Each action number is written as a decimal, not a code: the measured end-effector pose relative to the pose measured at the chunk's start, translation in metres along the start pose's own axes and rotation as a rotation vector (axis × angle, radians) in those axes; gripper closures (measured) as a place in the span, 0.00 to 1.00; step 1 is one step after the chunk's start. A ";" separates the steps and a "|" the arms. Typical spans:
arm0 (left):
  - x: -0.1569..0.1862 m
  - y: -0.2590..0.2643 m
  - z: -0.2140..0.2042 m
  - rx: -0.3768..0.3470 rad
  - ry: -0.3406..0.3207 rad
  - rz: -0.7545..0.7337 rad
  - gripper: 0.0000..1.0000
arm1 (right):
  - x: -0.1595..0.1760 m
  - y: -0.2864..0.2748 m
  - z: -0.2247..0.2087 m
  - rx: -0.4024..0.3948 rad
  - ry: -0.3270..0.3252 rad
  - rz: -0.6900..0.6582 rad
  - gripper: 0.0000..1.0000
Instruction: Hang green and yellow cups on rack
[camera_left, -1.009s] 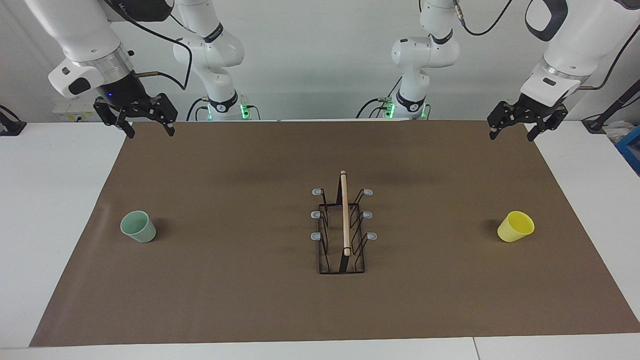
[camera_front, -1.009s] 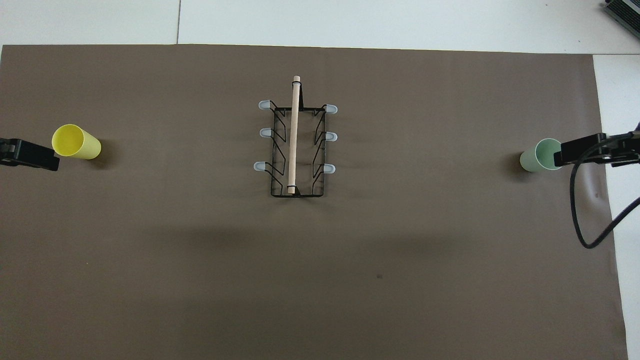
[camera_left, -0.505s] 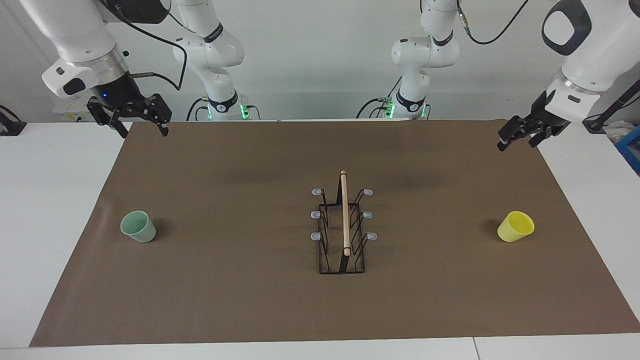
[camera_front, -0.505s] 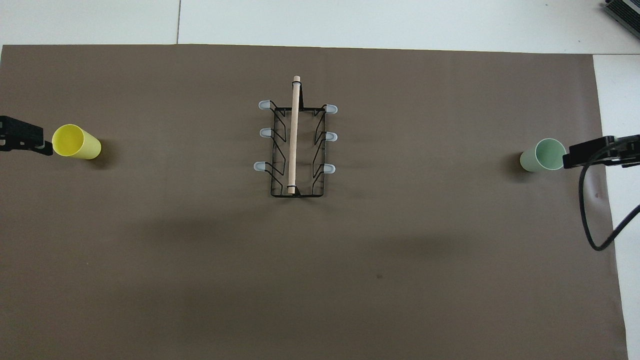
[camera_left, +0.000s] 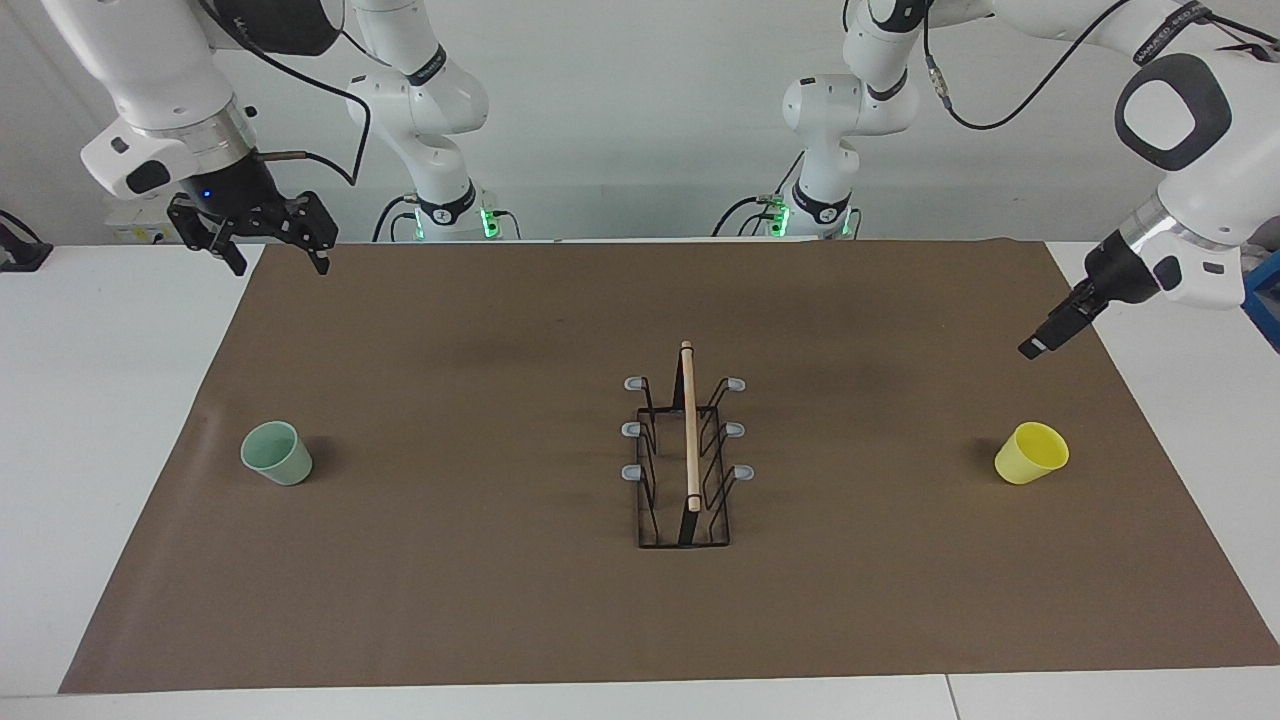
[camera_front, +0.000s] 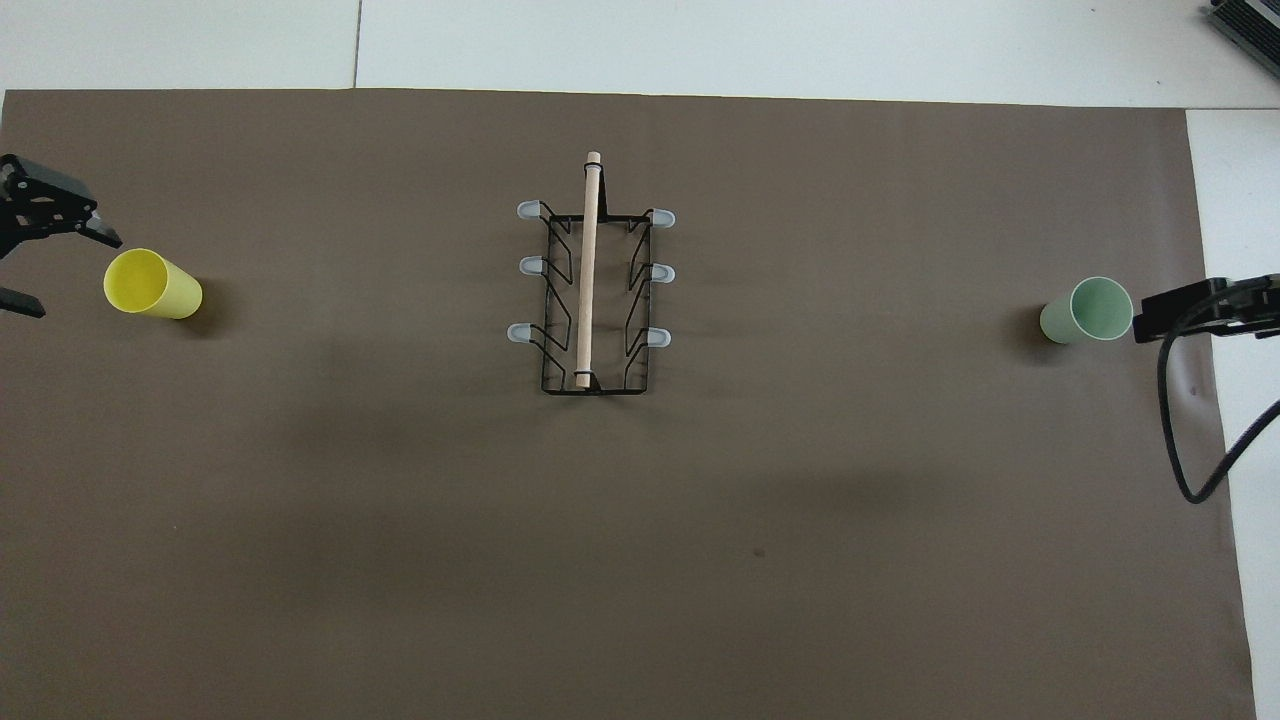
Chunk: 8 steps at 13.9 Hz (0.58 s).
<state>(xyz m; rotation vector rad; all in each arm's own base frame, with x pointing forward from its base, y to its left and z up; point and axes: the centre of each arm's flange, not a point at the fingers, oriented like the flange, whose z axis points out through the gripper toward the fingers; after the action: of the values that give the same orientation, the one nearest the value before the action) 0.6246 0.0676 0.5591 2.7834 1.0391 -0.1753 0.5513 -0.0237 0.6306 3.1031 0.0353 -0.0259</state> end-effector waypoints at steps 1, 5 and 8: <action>0.013 -0.006 0.006 -0.020 -0.018 -0.066 0.04 | 0.002 -0.001 0.006 -0.007 -0.013 -0.010 0.00; 0.057 -0.020 0.028 -0.050 -0.046 -0.278 0.04 | 0.021 -0.003 0.045 -0.029 -0.071 -0.075 0.00; 0.089 -0.014 0.057 -0.074 -0.072 -0.446 0.04 | 0.030 -0.007 0.075 -0.079 -0.080 -0.182 0.00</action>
<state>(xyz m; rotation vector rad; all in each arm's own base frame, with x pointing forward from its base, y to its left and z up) 0.6793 0.1238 0.4863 2.4209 1.5951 -0.2820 0.5798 -0.0190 0.5548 3.0059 0.3081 -0.1498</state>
